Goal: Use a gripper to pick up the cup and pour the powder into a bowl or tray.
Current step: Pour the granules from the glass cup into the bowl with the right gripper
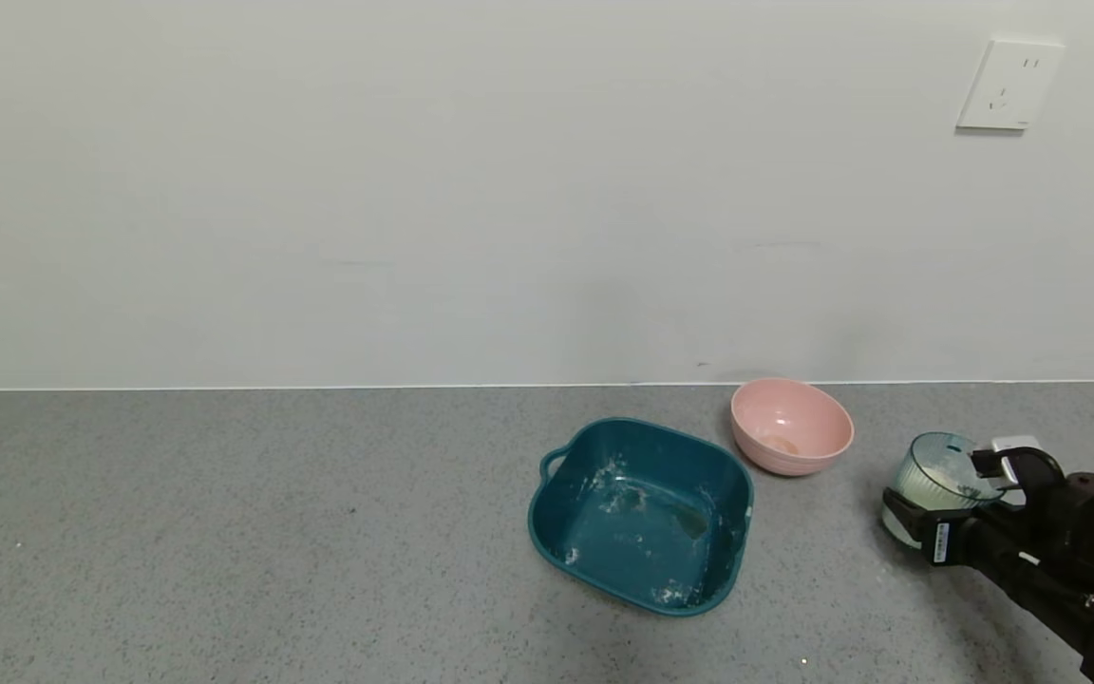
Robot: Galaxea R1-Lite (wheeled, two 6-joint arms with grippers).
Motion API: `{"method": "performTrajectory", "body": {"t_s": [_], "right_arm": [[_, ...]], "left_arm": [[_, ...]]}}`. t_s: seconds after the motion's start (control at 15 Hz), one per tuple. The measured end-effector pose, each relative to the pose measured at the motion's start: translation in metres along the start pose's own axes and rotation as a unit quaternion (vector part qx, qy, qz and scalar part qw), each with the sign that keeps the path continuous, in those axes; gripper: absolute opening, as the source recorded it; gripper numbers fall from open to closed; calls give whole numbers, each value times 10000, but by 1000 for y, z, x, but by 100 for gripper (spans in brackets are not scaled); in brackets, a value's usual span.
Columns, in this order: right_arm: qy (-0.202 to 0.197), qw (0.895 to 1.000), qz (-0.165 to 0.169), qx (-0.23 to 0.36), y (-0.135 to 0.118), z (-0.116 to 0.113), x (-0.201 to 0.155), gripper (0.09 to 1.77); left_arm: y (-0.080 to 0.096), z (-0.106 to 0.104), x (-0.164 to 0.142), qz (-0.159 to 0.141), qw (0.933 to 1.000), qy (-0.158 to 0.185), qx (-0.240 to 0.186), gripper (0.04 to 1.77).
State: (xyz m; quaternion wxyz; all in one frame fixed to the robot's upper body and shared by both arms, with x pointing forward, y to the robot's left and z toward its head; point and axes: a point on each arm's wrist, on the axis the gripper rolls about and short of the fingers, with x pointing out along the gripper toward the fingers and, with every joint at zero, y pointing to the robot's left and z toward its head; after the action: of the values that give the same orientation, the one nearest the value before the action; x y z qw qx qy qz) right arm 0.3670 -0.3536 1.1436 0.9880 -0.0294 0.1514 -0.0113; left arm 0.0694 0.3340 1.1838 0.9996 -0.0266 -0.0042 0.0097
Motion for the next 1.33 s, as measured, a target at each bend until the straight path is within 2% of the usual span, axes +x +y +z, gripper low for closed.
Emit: {"method": "performTrajectory", "body": {"t_s": [0.4, 0.73, 0.93, 1.33], "right_arm": [[-151, 9997, -22, -166, -1, 9, -2, 135], [35, 9998, -5, -173, -2, 21, -4, 135], [154, 9996, -1, -216, -3, 39, -5, 135], [-112, 9982, -283, -519, -10, 82, 1, 134]], "left_arm": [[0, 0, 0, 0, 10000, 0, 0, 172], [0, 0, 0, 0, 10000, 0, 0, 172], [0, 0, 0, 0, 10000, -2, 0, 172], [0, 0, 0, -2, 10000, -2, 2, 172]]}}
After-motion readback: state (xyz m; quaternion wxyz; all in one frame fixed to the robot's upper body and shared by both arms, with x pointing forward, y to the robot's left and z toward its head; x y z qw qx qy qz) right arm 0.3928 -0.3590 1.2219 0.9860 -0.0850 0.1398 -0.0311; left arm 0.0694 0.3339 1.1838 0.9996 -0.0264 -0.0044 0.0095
